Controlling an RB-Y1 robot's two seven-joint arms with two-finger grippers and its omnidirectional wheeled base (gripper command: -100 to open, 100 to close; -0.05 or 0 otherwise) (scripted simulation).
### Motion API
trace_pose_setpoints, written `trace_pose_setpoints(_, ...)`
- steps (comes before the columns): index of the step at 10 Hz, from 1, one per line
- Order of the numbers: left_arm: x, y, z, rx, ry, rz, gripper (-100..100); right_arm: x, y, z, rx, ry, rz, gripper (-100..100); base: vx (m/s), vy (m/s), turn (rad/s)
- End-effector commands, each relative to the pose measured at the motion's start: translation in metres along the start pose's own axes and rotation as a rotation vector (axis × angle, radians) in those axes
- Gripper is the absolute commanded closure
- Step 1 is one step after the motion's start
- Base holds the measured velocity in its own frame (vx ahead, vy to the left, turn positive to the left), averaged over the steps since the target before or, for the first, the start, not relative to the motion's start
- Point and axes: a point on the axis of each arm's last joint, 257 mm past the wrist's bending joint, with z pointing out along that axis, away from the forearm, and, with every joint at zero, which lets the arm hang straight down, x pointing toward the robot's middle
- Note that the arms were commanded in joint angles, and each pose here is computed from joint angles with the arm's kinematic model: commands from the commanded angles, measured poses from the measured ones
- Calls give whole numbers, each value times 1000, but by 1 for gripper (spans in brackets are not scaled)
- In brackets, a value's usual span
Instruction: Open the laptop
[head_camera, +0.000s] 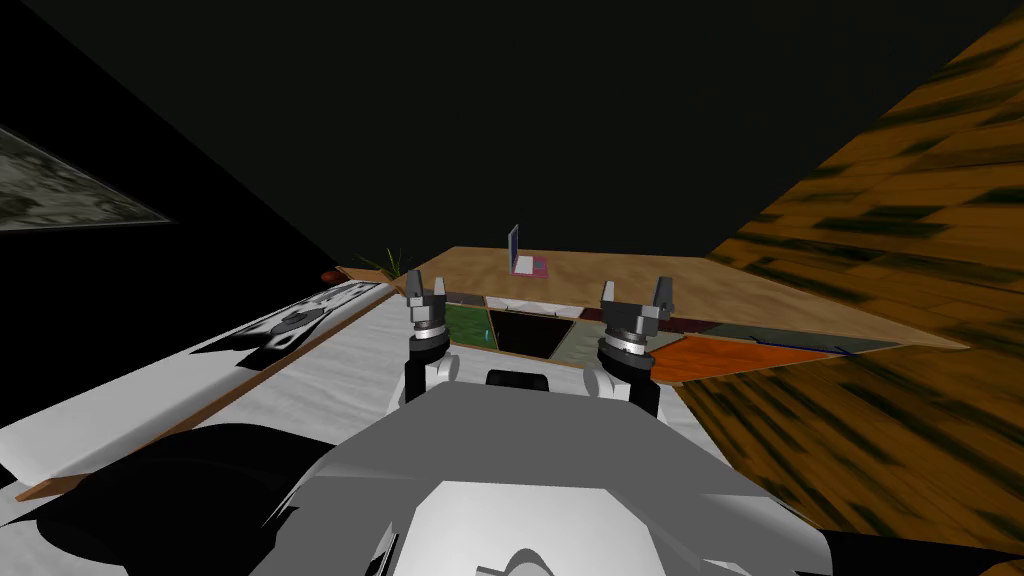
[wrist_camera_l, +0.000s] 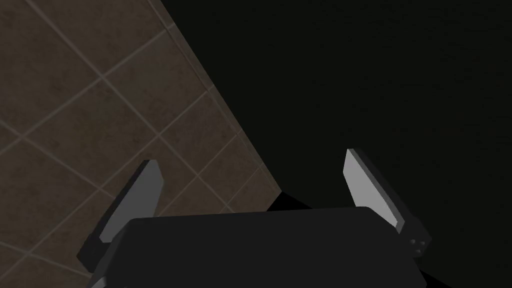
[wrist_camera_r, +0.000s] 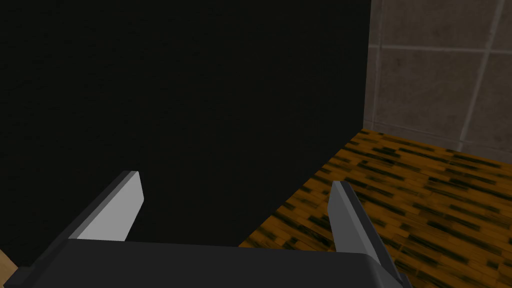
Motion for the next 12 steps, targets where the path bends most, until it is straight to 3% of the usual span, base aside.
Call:
trace_pose_setpoints(1,0,0,0,0,0,0,0,0,0,0,0,0,0,0,0,0,0)
trace_pose_setpoints(9,0,0,0,0,0,0,0,0,0,0,0,0,0,0,0,0,0)
trace_pose_setpoints(10,0,0,0,0,0,0,0,5,-4,-1,17,50,-26,-100,-17,-6,-19)
trace_pose_setpoints(12,0,0,0,0,0,0,0,8,-13,-4,44,117,-74,-100,-58,-11,-21)
